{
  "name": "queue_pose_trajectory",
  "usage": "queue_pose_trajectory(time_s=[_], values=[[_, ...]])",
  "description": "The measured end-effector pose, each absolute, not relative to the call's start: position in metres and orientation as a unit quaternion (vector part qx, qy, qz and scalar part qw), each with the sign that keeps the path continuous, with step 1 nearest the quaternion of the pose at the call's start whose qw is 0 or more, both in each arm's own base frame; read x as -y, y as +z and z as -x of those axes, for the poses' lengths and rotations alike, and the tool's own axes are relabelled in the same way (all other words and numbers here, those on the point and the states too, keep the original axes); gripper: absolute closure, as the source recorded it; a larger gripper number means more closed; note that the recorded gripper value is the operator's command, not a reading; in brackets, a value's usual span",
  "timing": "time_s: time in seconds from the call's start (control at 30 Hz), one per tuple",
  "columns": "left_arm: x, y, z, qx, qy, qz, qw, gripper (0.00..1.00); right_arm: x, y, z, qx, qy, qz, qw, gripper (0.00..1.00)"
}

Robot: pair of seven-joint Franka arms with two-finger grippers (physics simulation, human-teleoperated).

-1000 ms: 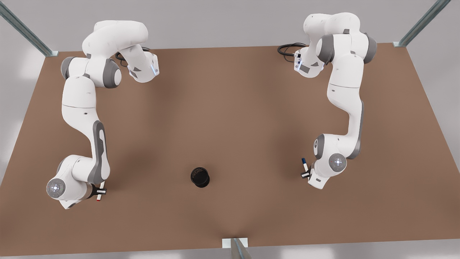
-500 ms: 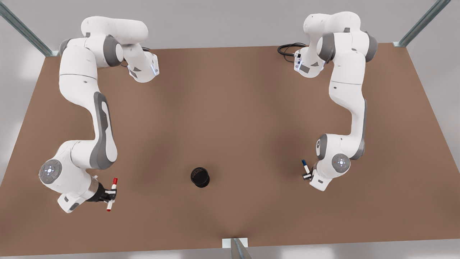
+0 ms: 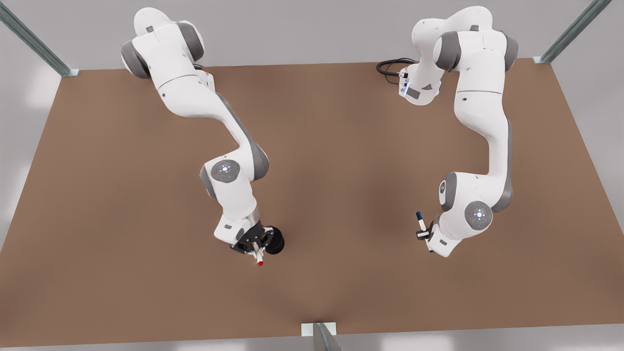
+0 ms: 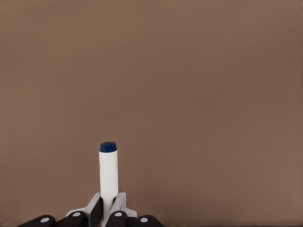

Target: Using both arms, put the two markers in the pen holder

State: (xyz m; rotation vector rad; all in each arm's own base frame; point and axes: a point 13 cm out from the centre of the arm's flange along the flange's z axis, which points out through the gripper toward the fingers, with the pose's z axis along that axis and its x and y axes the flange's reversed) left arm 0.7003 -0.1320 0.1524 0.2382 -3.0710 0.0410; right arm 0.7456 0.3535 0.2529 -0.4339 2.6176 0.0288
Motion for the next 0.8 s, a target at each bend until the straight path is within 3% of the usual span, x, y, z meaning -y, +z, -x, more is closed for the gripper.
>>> queue_pose_trajectory(time_s=[0.3,0.57,0.6,0.67,0.8], values=[[0.129,0.149,-0.696,0.998,0.011,-0.056,0.039,0.79,-0.391,0.223,-0.736,-0.931,-0.028,0.166,0.324,0.75],[0.129,0.146,-0.695,0.998,0.011,-0.044,0.042,0.79,-0.395,0.174,-0.708,-0.931,-0.018,0.136,0.338,0.73],[0.129,0.146,-0.695,0.998,0.011,-0.043,0.042,0.79,-0.396,0.172,-0.706,-0.932,-0.013,0.127,0.338,0.42],[0.129,0.146,-0.695,0.998,0.011,-0.041,0.042,0.79,-0.394,0.168,-0.704,-0.934,-0.006,0.108,0.34,0.0],[0.14,0.16,-0.697,0.999,0.012,-0.03,0.034,0.79,-0.391,0.175,-0.708,-0.935,0.012,0.065,0.347,0.0]])
